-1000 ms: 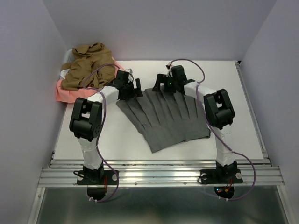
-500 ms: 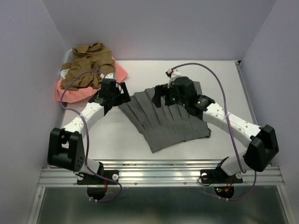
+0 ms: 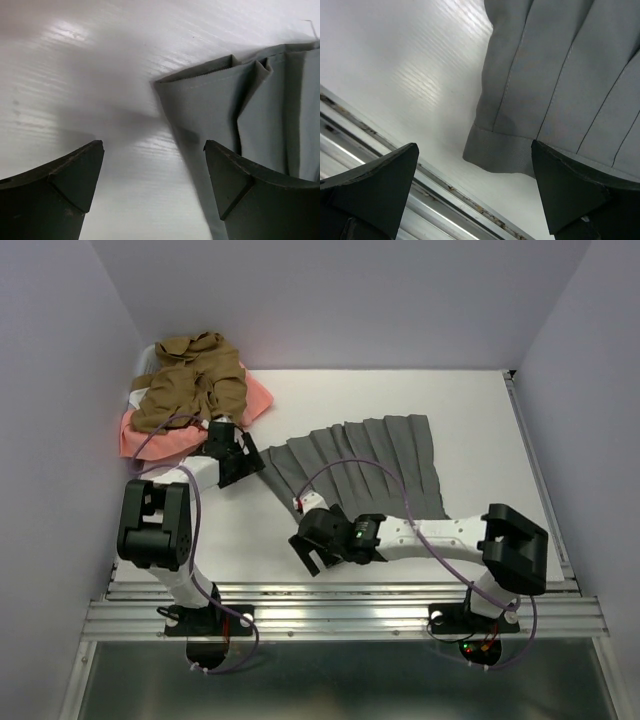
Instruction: Fold and stack the skirts
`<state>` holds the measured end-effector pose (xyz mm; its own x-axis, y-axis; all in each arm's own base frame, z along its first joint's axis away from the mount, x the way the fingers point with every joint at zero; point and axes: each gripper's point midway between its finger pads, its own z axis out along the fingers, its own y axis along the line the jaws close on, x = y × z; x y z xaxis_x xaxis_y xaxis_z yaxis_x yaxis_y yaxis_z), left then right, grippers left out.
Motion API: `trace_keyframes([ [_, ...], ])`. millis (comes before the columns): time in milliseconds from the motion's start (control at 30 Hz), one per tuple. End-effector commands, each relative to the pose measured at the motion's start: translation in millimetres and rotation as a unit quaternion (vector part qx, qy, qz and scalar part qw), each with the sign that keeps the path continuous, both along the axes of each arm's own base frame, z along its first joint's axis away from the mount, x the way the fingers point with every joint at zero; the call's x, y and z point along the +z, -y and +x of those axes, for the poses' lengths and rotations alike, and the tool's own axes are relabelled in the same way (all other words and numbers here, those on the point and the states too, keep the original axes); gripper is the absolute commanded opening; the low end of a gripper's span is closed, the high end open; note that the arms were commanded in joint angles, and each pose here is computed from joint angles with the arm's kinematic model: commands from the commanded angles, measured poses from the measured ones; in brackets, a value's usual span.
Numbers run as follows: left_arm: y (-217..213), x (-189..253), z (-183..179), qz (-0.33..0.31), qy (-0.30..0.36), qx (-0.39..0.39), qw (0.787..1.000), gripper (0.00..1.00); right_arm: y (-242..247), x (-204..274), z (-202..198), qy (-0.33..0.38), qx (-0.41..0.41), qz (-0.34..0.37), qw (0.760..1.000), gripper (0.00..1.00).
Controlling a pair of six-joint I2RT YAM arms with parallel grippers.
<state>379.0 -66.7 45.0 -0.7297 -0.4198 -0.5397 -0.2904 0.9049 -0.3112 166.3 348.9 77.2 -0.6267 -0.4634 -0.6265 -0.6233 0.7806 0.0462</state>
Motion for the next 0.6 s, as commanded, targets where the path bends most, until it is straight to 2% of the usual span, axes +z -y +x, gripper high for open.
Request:
trace_keyframes([
  [0, 8, 1, 23, -0.011, 0.017, -0.015, 1.000, 0.92, 4, -2, 1, 0.039, -0.027, -0.049, 0.998, 1.00],
  [167, 13, -25, 30, -0.015, -0.015, -0.020, 1.000, 0.77, -7, -3, -10, 0.040, -0.009, -0.055, 0.998, 1.00],
  [200, 13, -30, 31, -0.015, -0.020, -0.020, 0.999, 0.66, -9, -4, -15, 0.038, -0.004, -0.054, 0.998, 1.00],
  [300, 12, -30, 34, -0.012, -0.019, -0.020, 1.000, 0.43, -12, -8, -19, 0.038, 0.002, -0.059, 0.998, 1.00],
  [333, 13, -29, 34, -0.013, -0.018, -0.021, 1.000, 0.24, -14, -11, -22, 0.039, 0.008, -0.064, 0.997, 1.00],
  [367, 14, -29, 34, -0.015, -0.018, -0.023, 0.999, 0.15, -13, -13, -22, 0.040, 0.007, -0.068, 0.997, 1.00],
  [400, 14, -29, 33, -0.015, -0.019, -0.024, 0.999, 0.00, -13, -13, -21, 0.042, 0.005, -0.072, 0.997, 1.00],
  [567, 15, -27, 33, -0.015, -0.017, -0.031, 0.999, 0.00, -9, -21, -19, 0.051, -0.005, -0.096, 0.994, 0.98],
])
